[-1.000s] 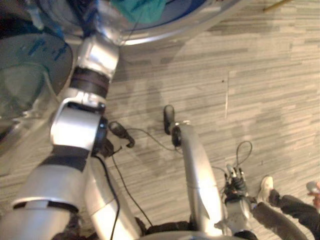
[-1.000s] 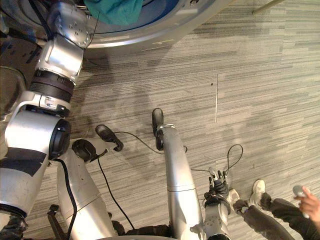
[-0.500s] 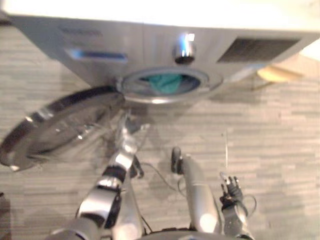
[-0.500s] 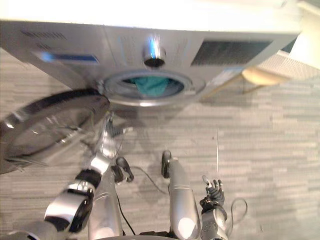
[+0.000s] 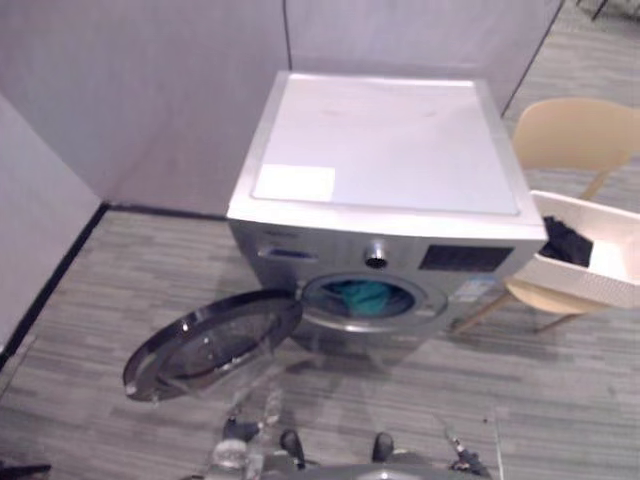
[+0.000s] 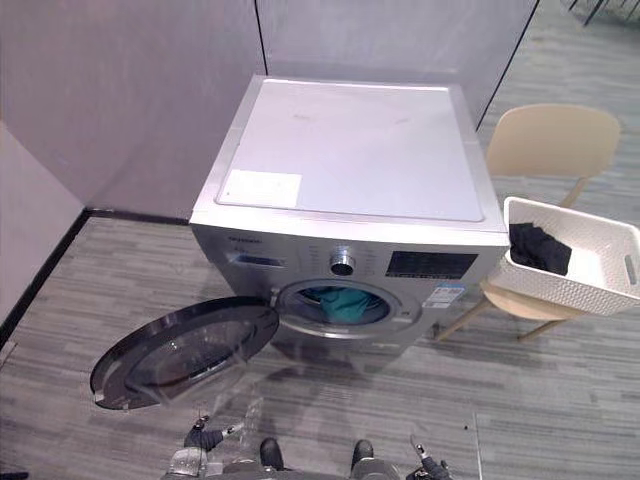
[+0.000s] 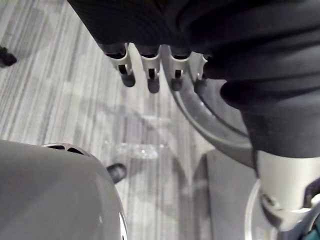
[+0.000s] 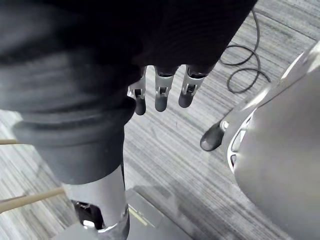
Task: Pick up the laundry basket with both hands and put the clothes into the washing machine.
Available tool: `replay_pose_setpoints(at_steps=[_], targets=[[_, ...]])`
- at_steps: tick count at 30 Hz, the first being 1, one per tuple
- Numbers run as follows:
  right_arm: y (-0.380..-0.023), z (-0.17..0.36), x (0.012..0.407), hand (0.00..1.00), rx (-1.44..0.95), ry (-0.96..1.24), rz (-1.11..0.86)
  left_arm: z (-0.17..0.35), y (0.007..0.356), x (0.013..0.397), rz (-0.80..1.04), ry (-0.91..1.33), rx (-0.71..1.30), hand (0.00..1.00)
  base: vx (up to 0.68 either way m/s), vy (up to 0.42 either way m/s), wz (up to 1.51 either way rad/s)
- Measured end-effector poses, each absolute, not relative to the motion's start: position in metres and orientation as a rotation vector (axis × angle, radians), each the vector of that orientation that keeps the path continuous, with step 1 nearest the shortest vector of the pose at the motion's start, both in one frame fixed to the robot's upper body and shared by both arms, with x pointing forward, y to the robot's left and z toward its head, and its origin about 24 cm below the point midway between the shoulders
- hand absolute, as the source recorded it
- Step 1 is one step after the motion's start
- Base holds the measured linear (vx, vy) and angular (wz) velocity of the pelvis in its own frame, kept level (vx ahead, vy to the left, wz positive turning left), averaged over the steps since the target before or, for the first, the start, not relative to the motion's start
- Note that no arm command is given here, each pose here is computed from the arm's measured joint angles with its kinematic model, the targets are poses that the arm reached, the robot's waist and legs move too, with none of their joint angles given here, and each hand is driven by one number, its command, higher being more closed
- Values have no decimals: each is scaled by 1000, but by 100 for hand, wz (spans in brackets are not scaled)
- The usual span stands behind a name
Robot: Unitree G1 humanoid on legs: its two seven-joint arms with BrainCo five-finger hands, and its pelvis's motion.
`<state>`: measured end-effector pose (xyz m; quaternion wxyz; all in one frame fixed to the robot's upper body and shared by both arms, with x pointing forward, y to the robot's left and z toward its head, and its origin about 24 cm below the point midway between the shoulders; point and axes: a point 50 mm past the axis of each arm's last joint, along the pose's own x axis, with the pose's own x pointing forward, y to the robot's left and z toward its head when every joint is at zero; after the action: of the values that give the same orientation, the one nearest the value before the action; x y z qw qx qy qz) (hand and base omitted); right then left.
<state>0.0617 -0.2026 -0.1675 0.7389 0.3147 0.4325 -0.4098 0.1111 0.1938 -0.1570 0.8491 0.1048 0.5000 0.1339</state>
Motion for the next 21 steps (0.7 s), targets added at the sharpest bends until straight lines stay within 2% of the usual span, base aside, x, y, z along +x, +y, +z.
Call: replay_pose_setpoints(at_steps=[6, 15, 18, 21], targets=[[-208, -164, 75, 0, 677, 914, -875, -157, 183, 113, 358, 1033, 71, 0, -132, 56, 10], [-193, -166, 71, 0, 666, 944, -821, -161, 198, 96, 344, 1080, 131, 0, -40, 87, -28], [-196, -166, 69, 0, 637, 952, -810, -161, 201, 95, 339, 1087, 140, 0, 48, 63, -86], [-200, -162, 89, 0, 596, 921, -759, -162, 201, 96, 326, 1097, 153, 0, 33, -14, -145]])
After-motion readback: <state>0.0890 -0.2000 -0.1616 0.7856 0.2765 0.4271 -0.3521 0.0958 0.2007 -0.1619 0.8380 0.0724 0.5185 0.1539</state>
